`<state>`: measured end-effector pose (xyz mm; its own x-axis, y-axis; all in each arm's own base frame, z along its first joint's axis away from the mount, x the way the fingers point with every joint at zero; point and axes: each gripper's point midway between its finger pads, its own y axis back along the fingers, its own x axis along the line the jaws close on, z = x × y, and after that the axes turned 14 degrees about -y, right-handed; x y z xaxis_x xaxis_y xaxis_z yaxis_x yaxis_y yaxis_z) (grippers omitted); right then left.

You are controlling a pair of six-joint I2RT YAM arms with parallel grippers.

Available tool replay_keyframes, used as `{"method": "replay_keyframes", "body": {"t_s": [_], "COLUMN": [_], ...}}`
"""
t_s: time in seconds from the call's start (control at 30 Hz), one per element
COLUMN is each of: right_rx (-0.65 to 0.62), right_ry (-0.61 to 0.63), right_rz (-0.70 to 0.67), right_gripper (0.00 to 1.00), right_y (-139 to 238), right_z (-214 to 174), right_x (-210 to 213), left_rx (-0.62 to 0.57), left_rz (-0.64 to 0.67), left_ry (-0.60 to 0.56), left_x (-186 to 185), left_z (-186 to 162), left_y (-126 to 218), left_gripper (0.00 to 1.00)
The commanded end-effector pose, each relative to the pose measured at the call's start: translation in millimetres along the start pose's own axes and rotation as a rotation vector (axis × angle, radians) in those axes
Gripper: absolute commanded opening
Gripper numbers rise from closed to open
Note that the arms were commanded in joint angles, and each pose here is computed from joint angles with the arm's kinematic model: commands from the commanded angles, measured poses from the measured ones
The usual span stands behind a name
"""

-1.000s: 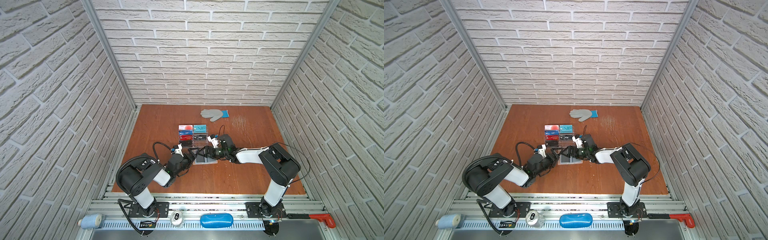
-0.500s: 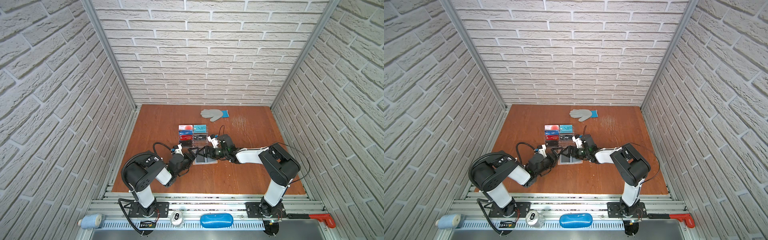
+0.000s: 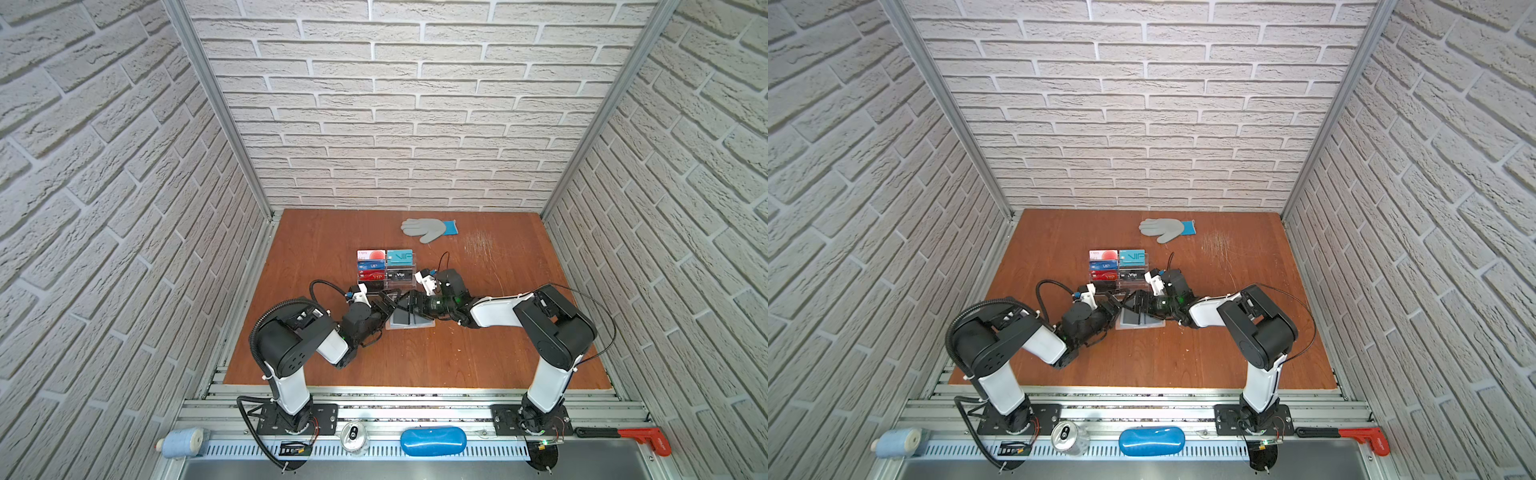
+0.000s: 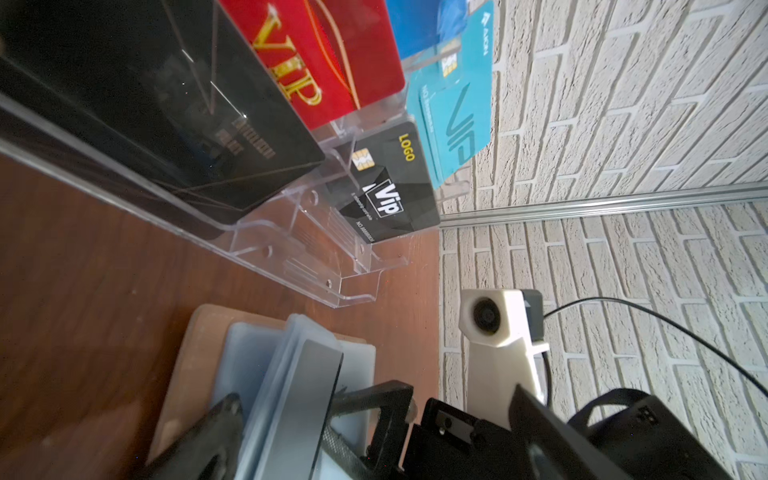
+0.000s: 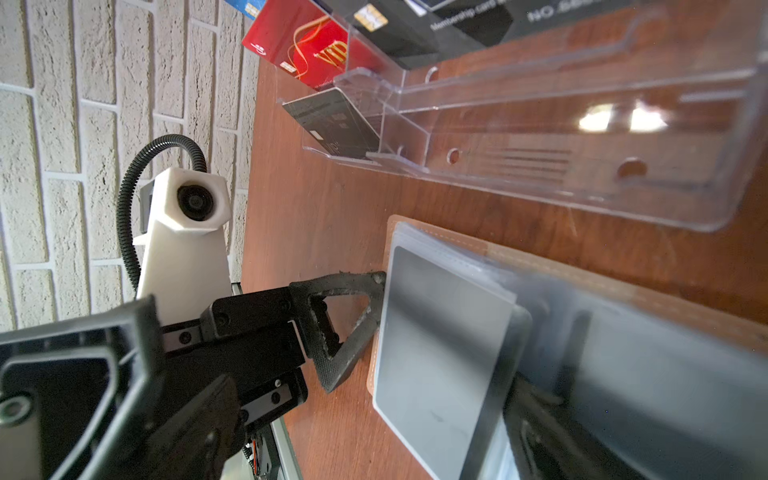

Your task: Take the credit cards out of the card holder

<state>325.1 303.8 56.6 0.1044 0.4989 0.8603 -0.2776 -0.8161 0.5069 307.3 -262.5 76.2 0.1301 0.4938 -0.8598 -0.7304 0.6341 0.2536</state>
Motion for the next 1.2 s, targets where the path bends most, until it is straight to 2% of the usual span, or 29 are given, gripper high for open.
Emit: {"method": "replay_keyframes", "body": {"t_s": [0.0, 0.3, 0.6, 0.97, 1.17], "right_rx": [-0.060, -0.106, -0.118, -0.135, -0.121], "right_ry": [-0.041, -0.089, -0.093, -0.014, 0.060], "right_rz": [-0.080, -0.102, -0.100, -0.068, -0.057], "right_gripper": [1.00, 1.00, 1.00, 1.00, 1.00], "right_y": [8.1, 21.0, 27.8, 42.9, 44.5], "right_z": [11.0, 27.8, 31.7, 25.2, 14.2], "right_x": [-27.1, -46.7, -48.8, -22.3, -1.8], "left_rx": [0.027, 0.019, 0.007, 0.035, 0.049], "left_rz": [-0.030, -0.033, -0.015, 0.009, 0.018], "left_ry": [-0.038, -0.044, -0.022, -0.049, -0.023], "left_x": [-7.2, -13.1, -1.7, -11.4, -11.1], "left_z": [-5.5, 6.0, 23.1, 34.4, 30.5], "left_y": [-5.2, -12.3, -11.4, 0.9, 4.1], "left_gripper": [0.98, 0.98, 0.98, 0.98, 0.98]}}
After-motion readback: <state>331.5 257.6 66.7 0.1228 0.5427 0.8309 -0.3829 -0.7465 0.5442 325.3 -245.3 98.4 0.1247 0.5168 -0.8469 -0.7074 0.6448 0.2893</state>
